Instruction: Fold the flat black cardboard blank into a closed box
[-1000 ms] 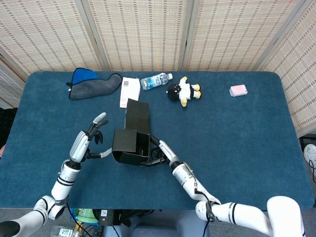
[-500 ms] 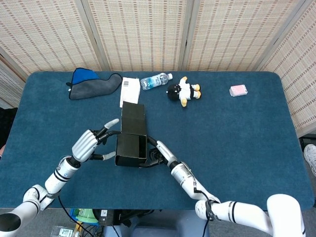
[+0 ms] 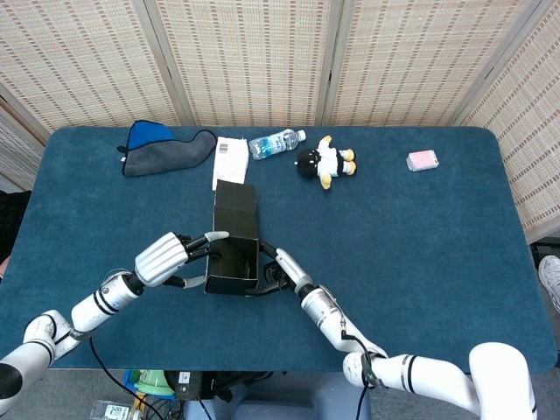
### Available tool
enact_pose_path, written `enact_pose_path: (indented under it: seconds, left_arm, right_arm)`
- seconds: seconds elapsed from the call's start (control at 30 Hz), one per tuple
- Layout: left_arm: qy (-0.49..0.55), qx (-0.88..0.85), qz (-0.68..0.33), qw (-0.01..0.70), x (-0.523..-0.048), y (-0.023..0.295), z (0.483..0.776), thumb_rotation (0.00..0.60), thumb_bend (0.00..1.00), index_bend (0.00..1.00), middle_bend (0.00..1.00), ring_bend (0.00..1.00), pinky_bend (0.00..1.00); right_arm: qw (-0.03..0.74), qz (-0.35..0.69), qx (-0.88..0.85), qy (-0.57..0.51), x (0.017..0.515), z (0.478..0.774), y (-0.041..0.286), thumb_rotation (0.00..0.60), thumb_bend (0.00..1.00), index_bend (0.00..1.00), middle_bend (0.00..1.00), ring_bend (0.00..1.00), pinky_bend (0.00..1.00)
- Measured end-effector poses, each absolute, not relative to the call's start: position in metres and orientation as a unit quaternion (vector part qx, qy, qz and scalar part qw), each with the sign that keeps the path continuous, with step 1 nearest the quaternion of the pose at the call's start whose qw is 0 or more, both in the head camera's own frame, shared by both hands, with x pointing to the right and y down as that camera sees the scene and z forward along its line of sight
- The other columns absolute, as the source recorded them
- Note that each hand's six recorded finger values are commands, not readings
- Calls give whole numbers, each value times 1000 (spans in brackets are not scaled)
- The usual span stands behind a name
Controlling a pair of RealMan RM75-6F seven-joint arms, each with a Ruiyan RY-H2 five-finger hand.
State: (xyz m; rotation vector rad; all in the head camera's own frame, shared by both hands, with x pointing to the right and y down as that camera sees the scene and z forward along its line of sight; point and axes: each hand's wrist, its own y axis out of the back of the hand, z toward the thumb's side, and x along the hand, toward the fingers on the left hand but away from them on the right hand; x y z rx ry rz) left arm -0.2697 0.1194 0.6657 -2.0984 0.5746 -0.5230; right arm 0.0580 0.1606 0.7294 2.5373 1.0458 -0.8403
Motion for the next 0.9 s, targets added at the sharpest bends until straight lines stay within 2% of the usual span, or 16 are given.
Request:
enact_pose_path:
  seconds: [0.2,0.43,0.7,0.9]
  left_arm:
    - [186,-847,-219,448,-265,120,664,600,178,325,159,639,707]
    - [136,-843,-220,472,-255,124,664,600,179,379,226,644,708]
    - [91,-839,-220,490,-246,129,666,600,179,458,342,650,710]
    - [79,-837,-222,494,-241,131,667,600,179,540,469,653,711]
  right_arm:
    - [127,-296,877,357,56,732,160,600,354,379,424,764,1000]
    - [112,-301,881,348,52,731,159,600,354,379,424,764,1000]
    - [106,-304,882,345,49,731,159,600,354,379,424,764,1000]
    - [96,-302,883,346,49,730,159,600,354,379,424,764,1000]
